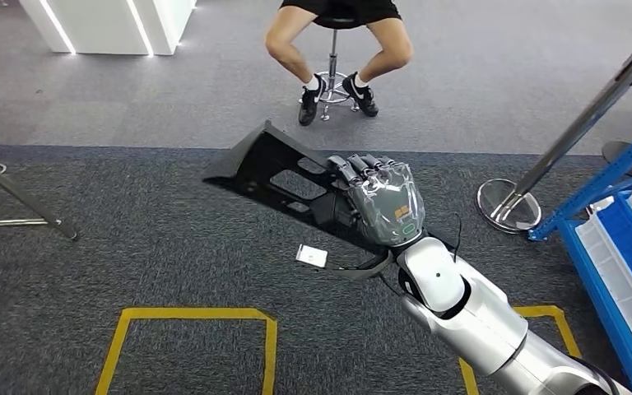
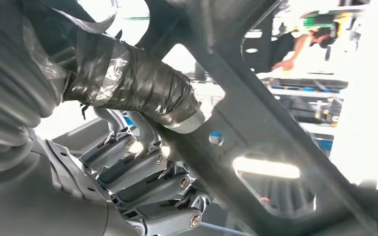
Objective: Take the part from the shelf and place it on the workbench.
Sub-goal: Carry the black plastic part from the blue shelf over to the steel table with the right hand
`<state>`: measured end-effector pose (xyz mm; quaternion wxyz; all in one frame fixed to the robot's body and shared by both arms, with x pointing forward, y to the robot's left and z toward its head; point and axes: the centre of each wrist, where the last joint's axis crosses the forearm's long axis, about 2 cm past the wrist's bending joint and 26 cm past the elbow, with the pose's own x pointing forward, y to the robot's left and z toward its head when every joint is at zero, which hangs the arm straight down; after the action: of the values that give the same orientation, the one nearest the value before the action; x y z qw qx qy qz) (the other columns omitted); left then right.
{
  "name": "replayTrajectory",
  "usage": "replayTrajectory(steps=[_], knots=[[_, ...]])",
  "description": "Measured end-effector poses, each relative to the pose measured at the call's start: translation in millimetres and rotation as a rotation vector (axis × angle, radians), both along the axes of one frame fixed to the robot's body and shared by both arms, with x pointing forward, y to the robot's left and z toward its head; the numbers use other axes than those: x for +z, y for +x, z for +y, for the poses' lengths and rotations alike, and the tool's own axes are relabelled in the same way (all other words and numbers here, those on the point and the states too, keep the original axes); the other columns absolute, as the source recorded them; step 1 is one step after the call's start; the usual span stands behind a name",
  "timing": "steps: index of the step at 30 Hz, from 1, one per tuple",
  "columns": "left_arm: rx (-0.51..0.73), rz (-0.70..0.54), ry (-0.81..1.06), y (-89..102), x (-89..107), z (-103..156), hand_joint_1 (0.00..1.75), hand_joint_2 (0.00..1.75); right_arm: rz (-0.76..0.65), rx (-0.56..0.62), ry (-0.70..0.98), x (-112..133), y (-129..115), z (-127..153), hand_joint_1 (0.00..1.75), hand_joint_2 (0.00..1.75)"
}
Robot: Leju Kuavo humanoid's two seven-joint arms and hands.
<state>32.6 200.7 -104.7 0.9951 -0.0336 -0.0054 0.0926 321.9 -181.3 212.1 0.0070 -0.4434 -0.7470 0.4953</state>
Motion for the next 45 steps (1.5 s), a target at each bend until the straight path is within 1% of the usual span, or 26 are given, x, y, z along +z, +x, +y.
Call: replayTrajectory(steps=[3, 6, 13, 16, 21, 27, 45], knots=[[-0.026, -0.004, 0.014, -0.3, 0.1, -1, 0.00, 1.75, 0.004, -0.003, -0.001, -1, 0, -4, 1.75, 1.75], [-0.051, -0.003, 0.018, -1.5, 0.1, -1, 0.00, 1.75, 0.005, -0.012, -0.007, -3, 0, -15, 1.75, 1.75], [-0.069, -0.005, 0.021, -1.8, -0.1, 0, 0.00, 1.75, 0.010, -0.024, -0.022, -7, -2, -27, 1.75, 1.75], [-0.070, -0.007, 0.023, -1.7, -0.4, 1, 0.00, 1.75, 0.013, -0.030, -0.031, -10, -7, -36, 1.75, 1.75], [-0.045, -0.005, -0.002, -2.8, -0.8, 3, 0.00, 1.75, 0.008, -0.038, -0.043, -8, -8, -52, 1.75, 1.75], [-0.043, -0.015, -0.012, 1.3, -0.4, 3, 0.00, 1.75, 0.000, -0.036, -0.042, -5, -7, -55, 1.75, 1.75], [-0.050, -0.017, -0.030, 0.3, -0.5, 3, 0.00, 1.75, -0.002, -0.058, -0.040, -4, -7, -63, 1.75, 1.75]])
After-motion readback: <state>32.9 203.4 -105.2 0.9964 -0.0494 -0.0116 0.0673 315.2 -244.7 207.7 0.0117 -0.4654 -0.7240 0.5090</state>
